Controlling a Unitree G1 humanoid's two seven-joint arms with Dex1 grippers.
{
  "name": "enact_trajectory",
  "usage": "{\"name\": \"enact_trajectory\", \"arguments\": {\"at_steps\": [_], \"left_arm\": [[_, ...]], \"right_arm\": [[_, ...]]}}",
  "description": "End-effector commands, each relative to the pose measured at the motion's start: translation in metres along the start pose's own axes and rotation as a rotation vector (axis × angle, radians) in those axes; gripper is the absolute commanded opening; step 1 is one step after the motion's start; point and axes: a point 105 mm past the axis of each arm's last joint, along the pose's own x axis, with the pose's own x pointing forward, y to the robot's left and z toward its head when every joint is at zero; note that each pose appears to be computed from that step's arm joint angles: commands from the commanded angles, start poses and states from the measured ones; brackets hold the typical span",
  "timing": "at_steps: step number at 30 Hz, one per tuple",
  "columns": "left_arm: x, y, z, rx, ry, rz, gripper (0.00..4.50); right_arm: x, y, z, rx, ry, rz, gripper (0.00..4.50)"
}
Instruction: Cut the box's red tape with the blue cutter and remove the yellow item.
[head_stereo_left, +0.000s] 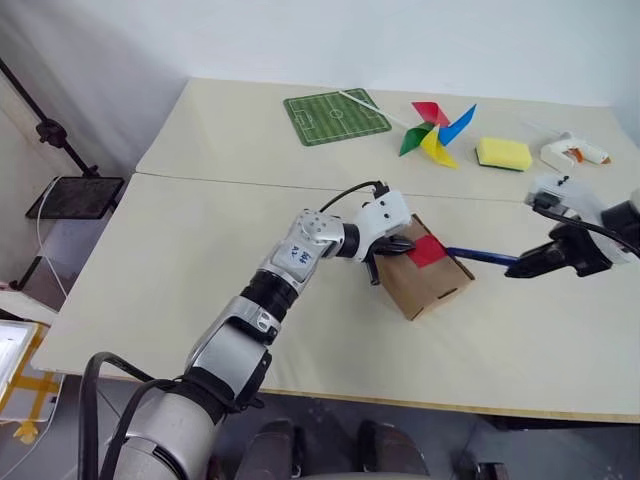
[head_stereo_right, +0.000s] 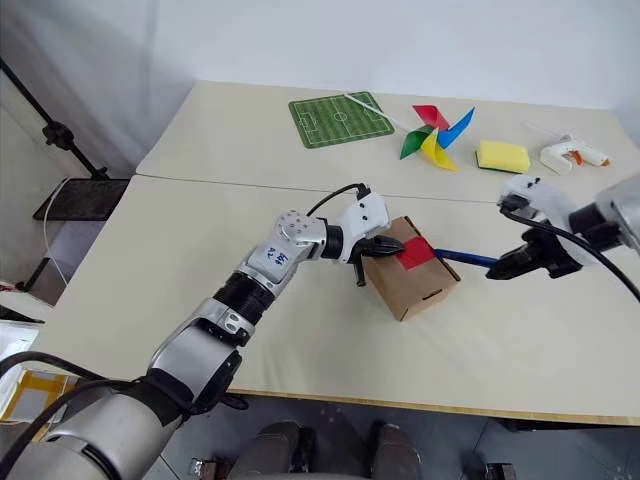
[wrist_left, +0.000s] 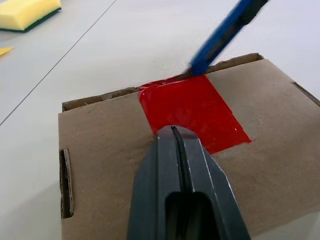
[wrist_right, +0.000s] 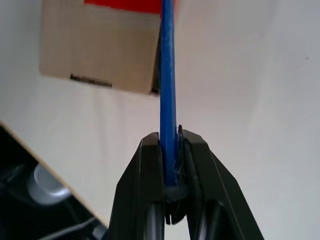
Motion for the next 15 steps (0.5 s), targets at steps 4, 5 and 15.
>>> {"name": "enact_trajectory", "arguments": {"at_steps": [4,5,15], "left_arm": [[0.001,-0.018,-0.06,-0.117,0.194,-0.046,0.0],[0.001,-0.018,-0.06,-0.118,0.194,-0.046,0.0],[-0.018,-0.001,0.004,-0.168,-0.133,-0.05,0.0]], "right_arm": [[-0.019,0.007,-0.02,0.025,0.025,-0.002,0.16],[-0.02,0.006,-0.021,0.031,0.019,-0.009,0.16],[-0.088,0.0,-0.003,-0.038,-0.454,-0.025,0.16]]}}
